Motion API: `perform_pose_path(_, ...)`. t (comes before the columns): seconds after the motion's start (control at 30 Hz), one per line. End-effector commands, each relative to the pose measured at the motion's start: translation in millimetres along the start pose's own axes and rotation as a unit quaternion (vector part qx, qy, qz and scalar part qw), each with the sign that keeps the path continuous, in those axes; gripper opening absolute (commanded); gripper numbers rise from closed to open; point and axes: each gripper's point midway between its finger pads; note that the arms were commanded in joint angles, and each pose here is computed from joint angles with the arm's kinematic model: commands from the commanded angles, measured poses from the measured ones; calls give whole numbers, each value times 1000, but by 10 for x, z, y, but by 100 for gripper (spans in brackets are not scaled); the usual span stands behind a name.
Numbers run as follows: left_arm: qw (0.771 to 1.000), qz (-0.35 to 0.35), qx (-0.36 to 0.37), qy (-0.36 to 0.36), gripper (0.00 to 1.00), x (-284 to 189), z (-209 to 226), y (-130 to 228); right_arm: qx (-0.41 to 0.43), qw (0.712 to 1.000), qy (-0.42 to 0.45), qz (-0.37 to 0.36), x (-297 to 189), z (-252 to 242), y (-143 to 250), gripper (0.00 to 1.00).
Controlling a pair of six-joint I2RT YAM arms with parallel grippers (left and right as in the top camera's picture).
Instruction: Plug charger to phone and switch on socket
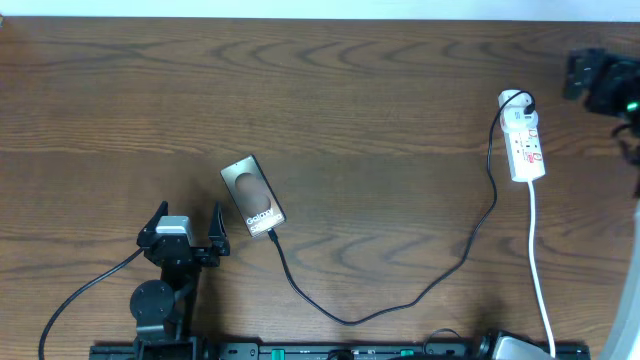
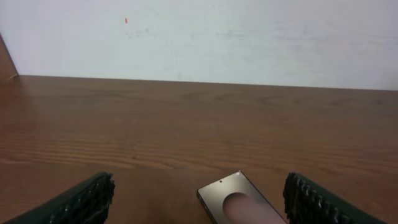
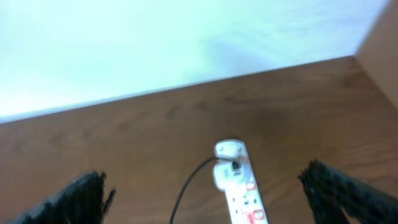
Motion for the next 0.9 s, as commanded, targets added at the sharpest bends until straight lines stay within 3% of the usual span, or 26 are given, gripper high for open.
perform_pose_path(0.0, 1000, 25, -3, 2, 87, 3, 7, 150, -27, 997, -20, -66, -59, 287, 66, 99)
perform_pose_path(0.17, 1000, 25, -3, 2, 88, 3, 7, 150, -59, 984, -37, -162, -123, 586, 267, 99)
perform_pose_path(0.5, 1000, 25, -3, 2, 87, 3, 7, 150, -70, 954, -14, -290, -381, 754, 1057, 99)
perform_pose_path(0.67, 1000, 25, -3, 2, 87, 3, 7, 150, -23, 951, 8, -309, -458, 667, 1487, 99)
perform_pose_path(0.87, 1000, 25, -3, 2, 87, 3, 7, 150, -23, 950, 1, -313, -461, 698, 1837, 99)
Point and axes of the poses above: each gripper's point midway between its finger pads, its own x axis out along the fingers, its own z axis along the line the jaws close on, y = z × x, and after that the axes turned 7 degrees about -x, right-handed
